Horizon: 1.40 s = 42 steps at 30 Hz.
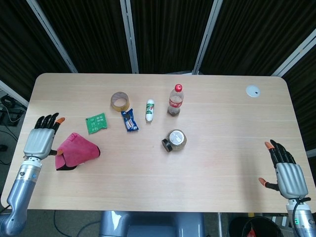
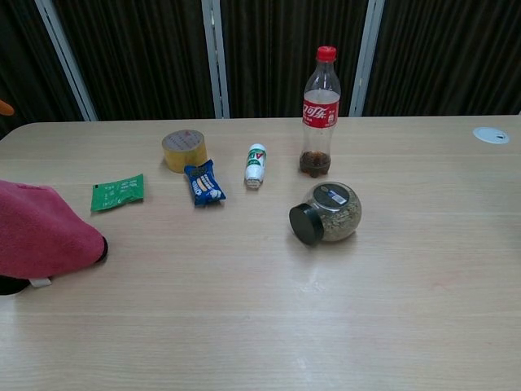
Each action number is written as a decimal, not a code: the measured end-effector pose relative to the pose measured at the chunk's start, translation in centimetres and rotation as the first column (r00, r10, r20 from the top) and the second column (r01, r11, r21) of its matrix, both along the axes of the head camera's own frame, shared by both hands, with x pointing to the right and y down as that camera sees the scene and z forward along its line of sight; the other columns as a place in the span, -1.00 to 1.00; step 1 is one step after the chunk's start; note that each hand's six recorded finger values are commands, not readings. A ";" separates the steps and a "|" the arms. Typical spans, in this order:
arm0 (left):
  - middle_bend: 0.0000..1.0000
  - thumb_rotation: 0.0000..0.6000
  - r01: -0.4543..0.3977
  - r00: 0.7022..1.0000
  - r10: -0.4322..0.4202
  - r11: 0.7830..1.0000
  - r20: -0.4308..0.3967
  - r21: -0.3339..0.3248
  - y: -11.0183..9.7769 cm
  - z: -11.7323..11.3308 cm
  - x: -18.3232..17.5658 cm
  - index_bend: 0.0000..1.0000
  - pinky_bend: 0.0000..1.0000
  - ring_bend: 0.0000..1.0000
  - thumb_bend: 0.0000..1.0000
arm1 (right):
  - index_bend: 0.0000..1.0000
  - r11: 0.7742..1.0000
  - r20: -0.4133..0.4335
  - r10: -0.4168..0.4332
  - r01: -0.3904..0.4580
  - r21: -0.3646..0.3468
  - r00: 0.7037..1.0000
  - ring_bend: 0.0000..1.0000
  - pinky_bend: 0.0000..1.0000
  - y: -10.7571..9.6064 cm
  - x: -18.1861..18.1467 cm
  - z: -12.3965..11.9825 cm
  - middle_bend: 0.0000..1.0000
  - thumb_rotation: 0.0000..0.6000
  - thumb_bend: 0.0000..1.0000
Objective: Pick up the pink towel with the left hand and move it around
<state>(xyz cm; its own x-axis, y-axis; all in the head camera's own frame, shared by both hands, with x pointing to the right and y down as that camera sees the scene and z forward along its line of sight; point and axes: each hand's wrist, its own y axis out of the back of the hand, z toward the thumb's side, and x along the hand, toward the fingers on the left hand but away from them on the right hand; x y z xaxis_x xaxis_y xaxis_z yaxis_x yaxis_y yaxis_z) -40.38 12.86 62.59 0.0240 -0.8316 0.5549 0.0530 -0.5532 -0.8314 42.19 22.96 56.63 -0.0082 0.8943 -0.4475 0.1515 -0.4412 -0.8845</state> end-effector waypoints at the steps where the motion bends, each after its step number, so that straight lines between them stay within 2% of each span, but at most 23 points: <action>1: -1.00 1.00 -0.002 1.000 0.002 1.000 0.015 -0.003 0.2 -0.1 -0.4 -0.82 -1.00 -1.00 -1.00 | -0.94 1.000 -0.001 0.000 0.000 0.000 1.000 -1.00 -0.70 0.0 0.0 0.0 -1.00 1.00 -1.00; 9: -1.00 1.00 0.049 0.999 -0.049 0.998 0.004 -0.042 1.7 -0.5 -2.7 -0.84 -1.00 -1.00 -1.00 | -0.94 1.000 -0.008 -0.002 0.002 0.004 1.000 -1.00 -0.70 0.1 0.0 -0.1 -1.00 1.00 -1.00; 14: -1.00 1.00 0.029 1.000 -0.028 0.992 0.009 -0.123 2.5 -0.6 -3.1 -0.87 -1.00 -1.00 -1.00 | -0.94 1.000 -0.010 -0.002 0.002 0.006 1.000 -1.00 -0.70 0.1 -0.1 -0.2 -1.00 1.00 -1.00; 19: -1.00 1.00 0.011 1.000 -0.011 0.976 0.000 -0.220 3.1 -0.7 -3.1 -0.90 -1.00 -1.00 -1.00 | -0.94 1.000 -0.010 0.001 -0.001 0.007 1.000 -1.00 -0.70 0.2 0.0 -0.2 -1.00 1.00 -1.00; 24: -1.00 1.00 -0.013 1.000 0.011 0.969 -0.010 -0.247 3.5 -0.9 -2.6 -0.90 -1.00 -1.00 -1.00 | -0.94 1.000 -0.009 0.002 -0.002 0.008 1.000 -1.00 -0.70 0.2 0.0 -0.3 -1.00 1.00 -1.00; 29: -1.00 1.00 -0.010 1.000 0.003 0.978 -0.031 -0.210 3.5 -1.5 -2.5 -0.90 -1.00 -1.00 -1.00 | -0.94 1.000 -0.008 0.001 -0.001 0.009 1.000 -1.00 -0.70 0.2 0.0 -0.3 -1.00 1.00 -1.00; 32: -1.00 1.00 0.001 0.999 -0.009 0.987 -0.048 -0.160 3.5 -2.2 -2.6 -0.90 -1.00 -1.00 -1.00 | -0.94 1.000 -0.010 -0.002 0.002 0.011 1.000 -1.00 -0.70 0.1 0.0 -0.3 -1.00 1.00 -1.00; 36: -1.00 1.00 0.009 0.998 -0.011 0.999 -0.068 -0.034 3.8 -3.8 -3.1 -0.96 -1.00 -1.00 -1.00 | -0.94 1.000 -0.014 -0.014 0.015 0.016 1.000 -1.00 -0.70 0.1 -0.1 -0.4 -1.00 1.00 -1.00; 37: -1.00 1.00 0.008 0.997 -0.006 1.000 -0.075 0.023 4.1 -4.5 -3.3 -0.97 -1.00 -1.00 -1.00 | -0.95 1.000 -0.015 -0.017 0.017 0.018 1.000 -1.00 -0.70 0.1 -0.1 -0.4 -1.00 1.00 -1.00; 40: -1.00 1.00 0.001 0.996 0.008 0.994 -0.085 0.110 5.2 -5.6 -3.7 -1.00 -1.00 -1.00 -1.00 | -0.95 0.999 -0.024 -0.028 0.028 0.023 0.999 -1.00 -0.70 0.1 -0.1 -0.4 -1.00 1.00 -1.00; 42: -1.00 1.00 -0.013 0.997 0.024 0.989 -0.075 0.145 6.1 -5.9 -4.1 -1.00 -1.00 -1.00 -1.00 | -0.95 0.999 -0.025 -0.029 0.030 0.026 0.999 -1.00 -0.70 0.1 -0.2 -0.4 -1.00 1.00 -1.00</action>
